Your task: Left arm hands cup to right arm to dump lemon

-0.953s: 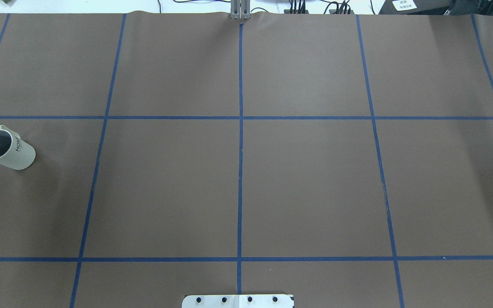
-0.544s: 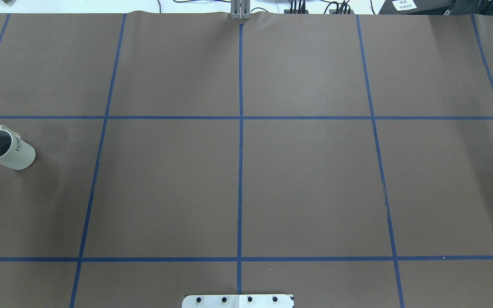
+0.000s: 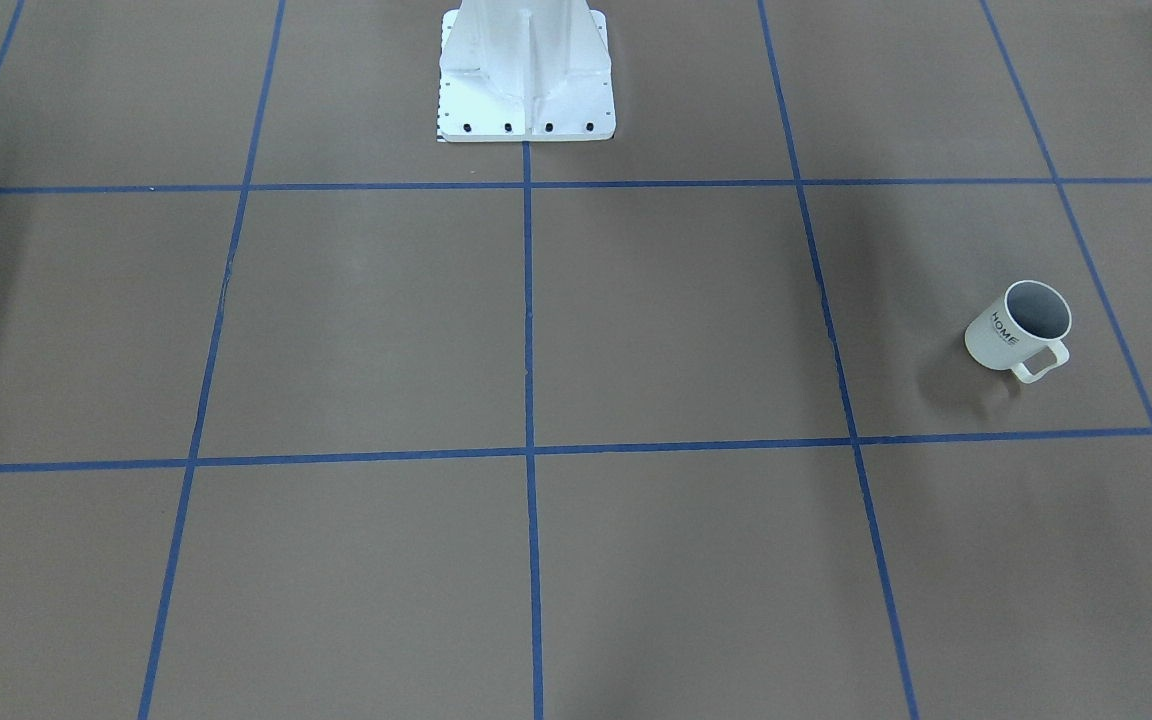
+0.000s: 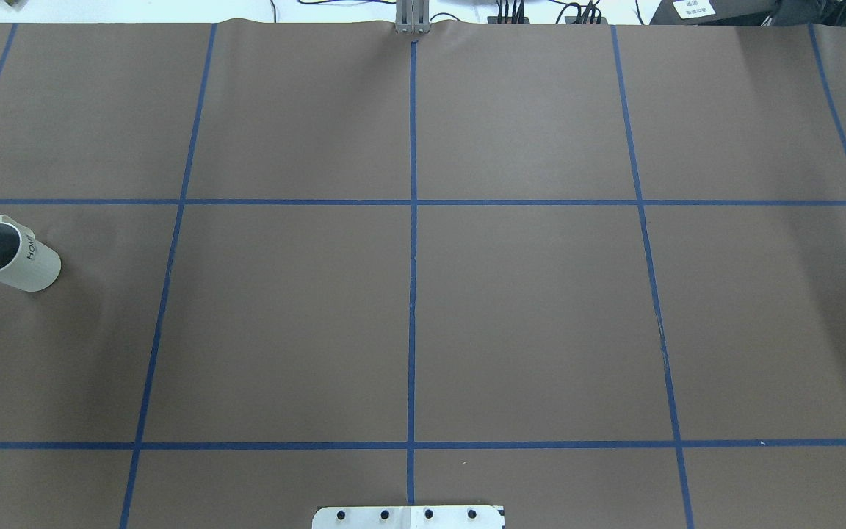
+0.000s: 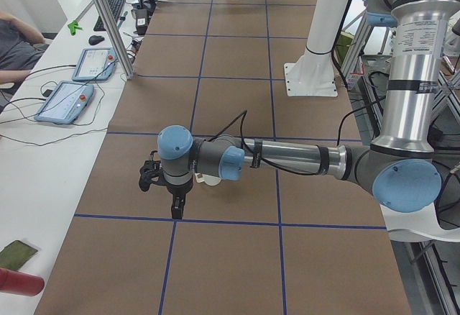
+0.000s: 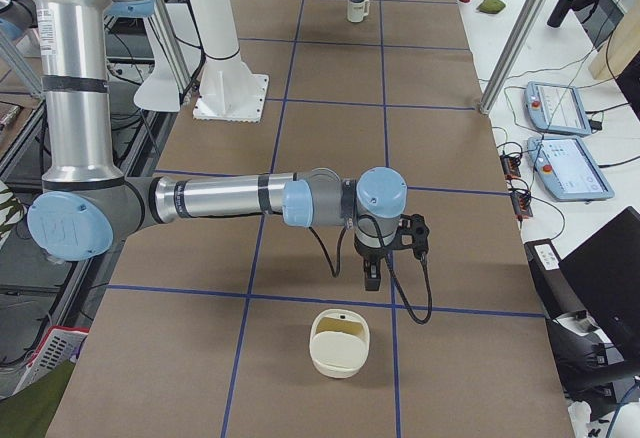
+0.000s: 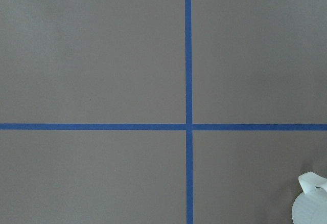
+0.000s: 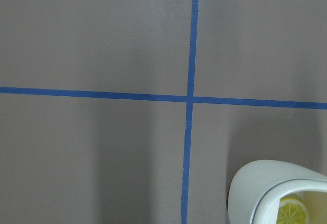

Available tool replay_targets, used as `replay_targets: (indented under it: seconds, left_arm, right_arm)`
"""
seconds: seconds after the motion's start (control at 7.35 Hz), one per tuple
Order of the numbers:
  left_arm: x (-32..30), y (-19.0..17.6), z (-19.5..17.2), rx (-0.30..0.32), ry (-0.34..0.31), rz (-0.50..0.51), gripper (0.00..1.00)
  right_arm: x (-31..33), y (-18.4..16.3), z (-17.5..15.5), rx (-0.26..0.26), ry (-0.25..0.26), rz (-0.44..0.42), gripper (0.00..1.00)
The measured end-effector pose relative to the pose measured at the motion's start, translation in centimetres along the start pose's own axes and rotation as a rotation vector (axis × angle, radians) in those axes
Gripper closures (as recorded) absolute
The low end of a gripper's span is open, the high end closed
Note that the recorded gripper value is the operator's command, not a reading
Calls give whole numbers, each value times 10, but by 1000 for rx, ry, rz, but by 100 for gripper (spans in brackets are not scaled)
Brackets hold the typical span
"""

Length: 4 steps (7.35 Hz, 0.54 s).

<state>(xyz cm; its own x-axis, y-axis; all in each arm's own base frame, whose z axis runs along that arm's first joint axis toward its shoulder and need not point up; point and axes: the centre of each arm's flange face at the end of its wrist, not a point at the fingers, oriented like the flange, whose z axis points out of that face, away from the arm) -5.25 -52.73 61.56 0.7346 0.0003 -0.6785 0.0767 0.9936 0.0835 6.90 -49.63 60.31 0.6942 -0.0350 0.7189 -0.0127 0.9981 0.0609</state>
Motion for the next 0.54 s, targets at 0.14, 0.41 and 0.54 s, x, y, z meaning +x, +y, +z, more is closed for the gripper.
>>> replay_targets:
  seconds: [0.14, 0.41, 0.54]
  left_arm:
    - [0, 0, 0, 0, 0, 0, 0]
    - [0, 0, 0, 1, -1, 0, 0]
    - [0, -1, 0, 1, -1, 1, 0]
  right_arm:
    - [0, -1, 0, 1, -1, -1, 0]
    - [-2, -2, -1, 3, -3, -3, 0]
    - [-3, -3, -2, 4, -4, -4, 0]
